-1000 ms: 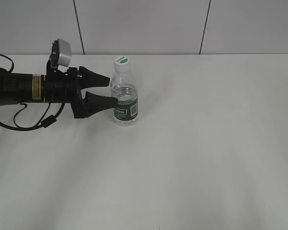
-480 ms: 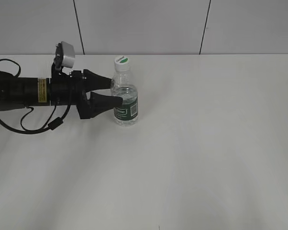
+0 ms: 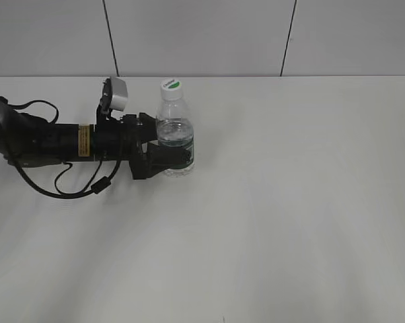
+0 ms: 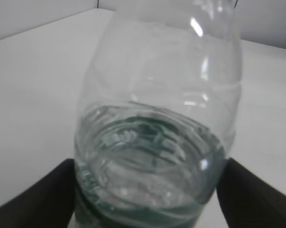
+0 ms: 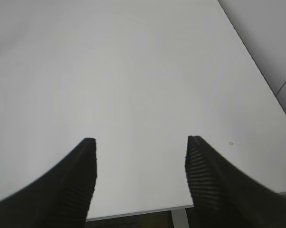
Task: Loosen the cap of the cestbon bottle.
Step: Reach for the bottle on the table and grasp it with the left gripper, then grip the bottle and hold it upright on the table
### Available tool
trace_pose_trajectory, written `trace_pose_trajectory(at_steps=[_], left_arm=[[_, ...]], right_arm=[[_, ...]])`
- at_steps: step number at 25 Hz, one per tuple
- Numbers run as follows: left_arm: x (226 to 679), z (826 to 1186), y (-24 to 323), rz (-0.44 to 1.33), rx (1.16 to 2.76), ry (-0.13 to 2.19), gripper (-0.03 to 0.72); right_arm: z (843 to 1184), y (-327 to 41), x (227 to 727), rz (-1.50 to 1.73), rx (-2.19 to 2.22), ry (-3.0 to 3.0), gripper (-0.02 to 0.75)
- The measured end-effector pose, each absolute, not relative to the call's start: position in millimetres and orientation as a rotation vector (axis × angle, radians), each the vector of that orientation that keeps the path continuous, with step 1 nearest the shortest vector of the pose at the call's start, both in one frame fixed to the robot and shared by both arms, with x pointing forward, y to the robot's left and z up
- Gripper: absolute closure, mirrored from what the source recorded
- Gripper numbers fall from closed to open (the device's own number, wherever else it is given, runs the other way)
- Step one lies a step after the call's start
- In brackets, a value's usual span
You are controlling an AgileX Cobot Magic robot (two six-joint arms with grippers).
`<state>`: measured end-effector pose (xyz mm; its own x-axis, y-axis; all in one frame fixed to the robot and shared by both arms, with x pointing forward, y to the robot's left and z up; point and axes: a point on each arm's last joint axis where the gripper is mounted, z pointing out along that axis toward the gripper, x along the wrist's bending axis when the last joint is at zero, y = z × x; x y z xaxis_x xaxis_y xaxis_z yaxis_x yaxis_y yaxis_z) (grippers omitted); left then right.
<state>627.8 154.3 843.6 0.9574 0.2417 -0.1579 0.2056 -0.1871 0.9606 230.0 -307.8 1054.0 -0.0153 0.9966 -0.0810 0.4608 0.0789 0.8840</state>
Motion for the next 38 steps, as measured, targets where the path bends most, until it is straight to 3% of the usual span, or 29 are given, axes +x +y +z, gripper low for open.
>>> trace_pose_trajectory(at_steps=[20,25,28,38], left_arm=[[631.4,833.4,136.1,0.011,1.770,0.295,0.194],[630.5,833.1,136.0,0.005,1.777,0.282,0.271],[628.7,832.9,135.7,-0.008,1.783,0.263,0.276],[627.0,832.6,134.5,-0.019,1.788,0.246,0.276]], right_arm=[[1054.0,-308.0,230.0,0.875,1.486,1.585,0.283],[1054.0,-308.0,230.0,0.875,1.486,1.585,0.283],[1054.6,-307.7,229.7,0.880,1.485,1.584,0.283],[1087.3,-292.3,268.6,0.926,1.629,1.750,0.283]])
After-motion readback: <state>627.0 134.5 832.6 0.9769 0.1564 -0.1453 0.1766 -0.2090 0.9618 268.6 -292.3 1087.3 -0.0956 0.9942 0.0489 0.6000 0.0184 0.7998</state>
